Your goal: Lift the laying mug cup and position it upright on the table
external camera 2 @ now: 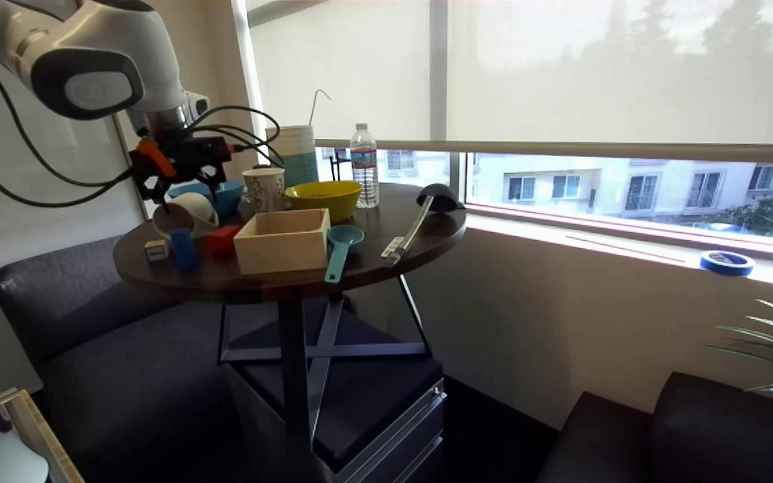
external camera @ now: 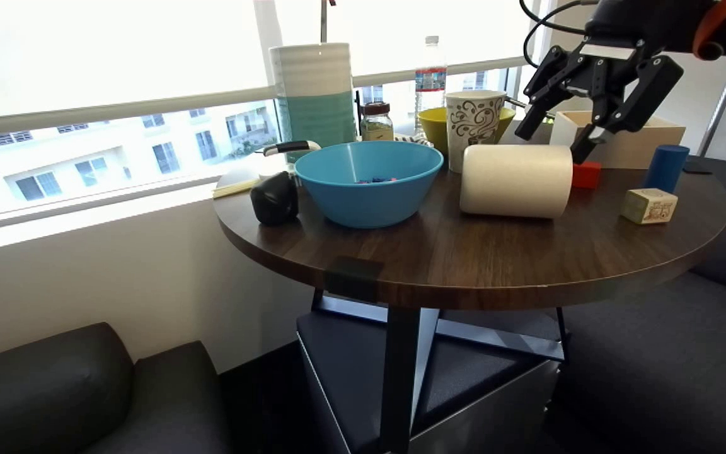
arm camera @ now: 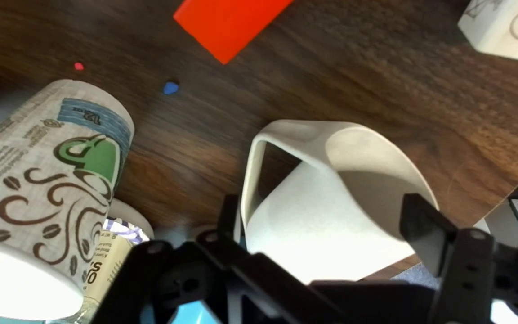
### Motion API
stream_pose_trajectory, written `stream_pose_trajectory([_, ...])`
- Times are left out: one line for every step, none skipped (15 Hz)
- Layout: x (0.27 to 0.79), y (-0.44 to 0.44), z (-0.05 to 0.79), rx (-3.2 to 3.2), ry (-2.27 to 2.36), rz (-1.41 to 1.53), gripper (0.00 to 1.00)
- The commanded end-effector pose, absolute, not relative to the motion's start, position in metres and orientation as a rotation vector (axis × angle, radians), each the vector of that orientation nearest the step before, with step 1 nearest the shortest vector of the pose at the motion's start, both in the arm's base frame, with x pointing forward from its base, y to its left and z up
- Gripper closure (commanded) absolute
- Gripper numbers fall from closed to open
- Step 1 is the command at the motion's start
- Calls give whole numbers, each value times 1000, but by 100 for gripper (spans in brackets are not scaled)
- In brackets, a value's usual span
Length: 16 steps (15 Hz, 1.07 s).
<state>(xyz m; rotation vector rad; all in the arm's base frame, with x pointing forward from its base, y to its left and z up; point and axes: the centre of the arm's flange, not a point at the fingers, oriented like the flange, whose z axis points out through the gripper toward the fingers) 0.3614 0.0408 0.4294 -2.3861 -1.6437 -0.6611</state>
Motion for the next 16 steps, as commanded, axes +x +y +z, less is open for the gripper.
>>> stream_pose_trajectory([357,33,416,-2383,-1632,-735,0])
stream_pose_trajectory([358,31,416,-2393,-1619,-735,0])
stream_pose_trajectory([358,30,415,-2396,-1618,-730,0])
stream_pose_trajectory([359,29,414,-2399,-1614,-718,0])
stream_pose_trajectory([359,30,412,-2401,-1615,-691,0])
stream_pose_trajectory([360,30,410,-2402,-1619,-678,0])
stream_pose_trajectory([361,32,408,-2401,-1622,-661,0])
stream_pose_trajectory([362,33,405,-2395,-1625,-651,0])
stream_pose_trajectory([363,34,403,-2392,-1627,-641,0])
stream_pose_trajectory([363,34,401,-2390,-1629,-636,1])
stream_pose_trajectory([364,34,399,-2389,-1630,-632,14])
stream_pose_trajectory([364,34,397,-2388,-1631,-632,26])
stream_pose_trajectory([364,34,396,-2386,-1632,-628,29])
stream_pose_trajectory([365,35,394,-2386,-1632,-626,35])
stream_pose_trajectory([365,35,393,-2386,-1630,-626,44])
stream_pose_trajectory([365,35,393,-2386,-1628,-626,51])
